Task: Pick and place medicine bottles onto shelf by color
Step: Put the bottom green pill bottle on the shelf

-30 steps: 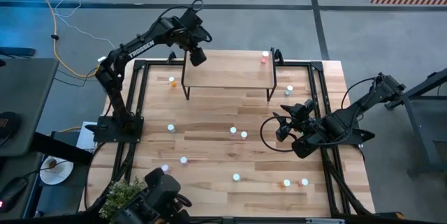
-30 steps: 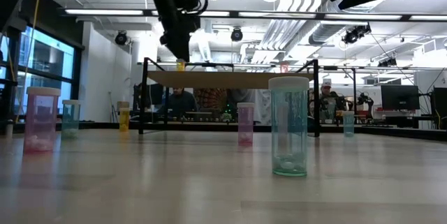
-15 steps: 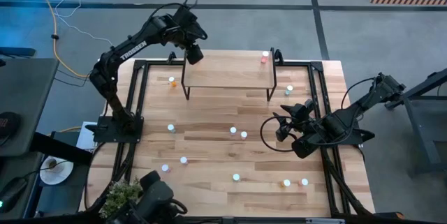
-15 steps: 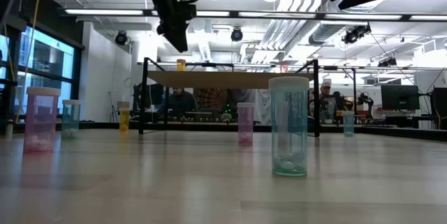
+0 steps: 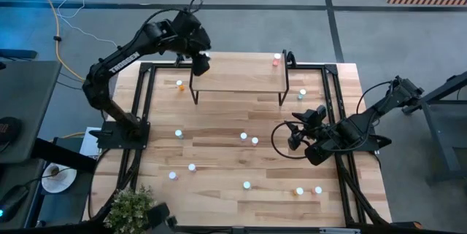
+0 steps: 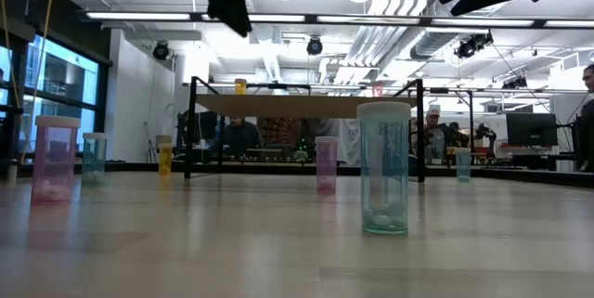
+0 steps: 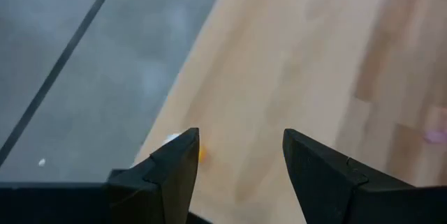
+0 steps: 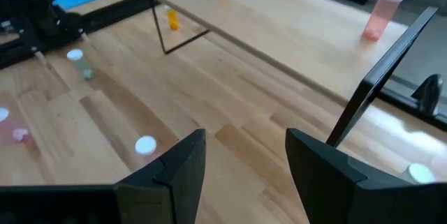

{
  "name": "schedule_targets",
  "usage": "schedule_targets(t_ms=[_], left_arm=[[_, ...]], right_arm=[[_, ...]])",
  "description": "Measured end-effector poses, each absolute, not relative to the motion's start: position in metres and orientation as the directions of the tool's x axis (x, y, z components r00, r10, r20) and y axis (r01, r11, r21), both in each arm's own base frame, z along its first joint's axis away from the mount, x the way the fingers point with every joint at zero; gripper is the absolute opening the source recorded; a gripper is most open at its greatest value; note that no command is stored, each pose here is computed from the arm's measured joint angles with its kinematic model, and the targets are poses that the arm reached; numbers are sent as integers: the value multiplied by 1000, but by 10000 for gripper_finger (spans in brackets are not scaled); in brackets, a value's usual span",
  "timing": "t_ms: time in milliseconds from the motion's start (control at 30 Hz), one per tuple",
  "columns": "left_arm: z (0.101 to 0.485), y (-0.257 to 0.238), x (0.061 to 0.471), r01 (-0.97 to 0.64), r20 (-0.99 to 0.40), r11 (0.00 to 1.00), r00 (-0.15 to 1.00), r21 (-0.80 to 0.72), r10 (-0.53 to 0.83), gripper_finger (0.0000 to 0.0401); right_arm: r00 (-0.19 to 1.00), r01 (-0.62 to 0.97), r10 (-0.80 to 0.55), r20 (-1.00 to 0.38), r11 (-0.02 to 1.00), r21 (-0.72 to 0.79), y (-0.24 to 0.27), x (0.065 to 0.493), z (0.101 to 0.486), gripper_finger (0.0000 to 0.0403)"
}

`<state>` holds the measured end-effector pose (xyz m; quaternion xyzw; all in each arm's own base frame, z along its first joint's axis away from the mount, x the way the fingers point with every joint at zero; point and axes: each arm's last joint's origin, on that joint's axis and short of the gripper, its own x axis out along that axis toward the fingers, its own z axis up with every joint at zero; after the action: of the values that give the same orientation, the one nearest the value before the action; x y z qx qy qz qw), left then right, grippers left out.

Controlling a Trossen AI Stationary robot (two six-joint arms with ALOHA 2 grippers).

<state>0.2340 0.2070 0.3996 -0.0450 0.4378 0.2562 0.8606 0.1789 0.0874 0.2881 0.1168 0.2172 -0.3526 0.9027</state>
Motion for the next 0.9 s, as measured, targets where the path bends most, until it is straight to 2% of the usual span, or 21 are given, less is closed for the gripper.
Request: schedule_targets(t_ms=[300, 500, 700, 900], left_arm=[[403, 145, 240, -361, -772, 927, 558, 105, 305, 198], [394, 100, 234, -303, -752, 951, 615, 54, 239, 198], [386, 64, 230, -251, -695, 968, 694, 11, 188, 198], [362, 34, 230, -251, -687, 967, 694, 50, 216, 198]], right_arm=[[659, 673, -551, -513, 736, 75, 89, 179, 287, 190], [673, 624, -447, -589, 771, 127, 93, 182, 286, 190], [726, 532, -337, -599, 827, 181, 100, 189, 290, 190], [743, 468, -283, -606, 867, 170, 109, 192, 288, 190]])
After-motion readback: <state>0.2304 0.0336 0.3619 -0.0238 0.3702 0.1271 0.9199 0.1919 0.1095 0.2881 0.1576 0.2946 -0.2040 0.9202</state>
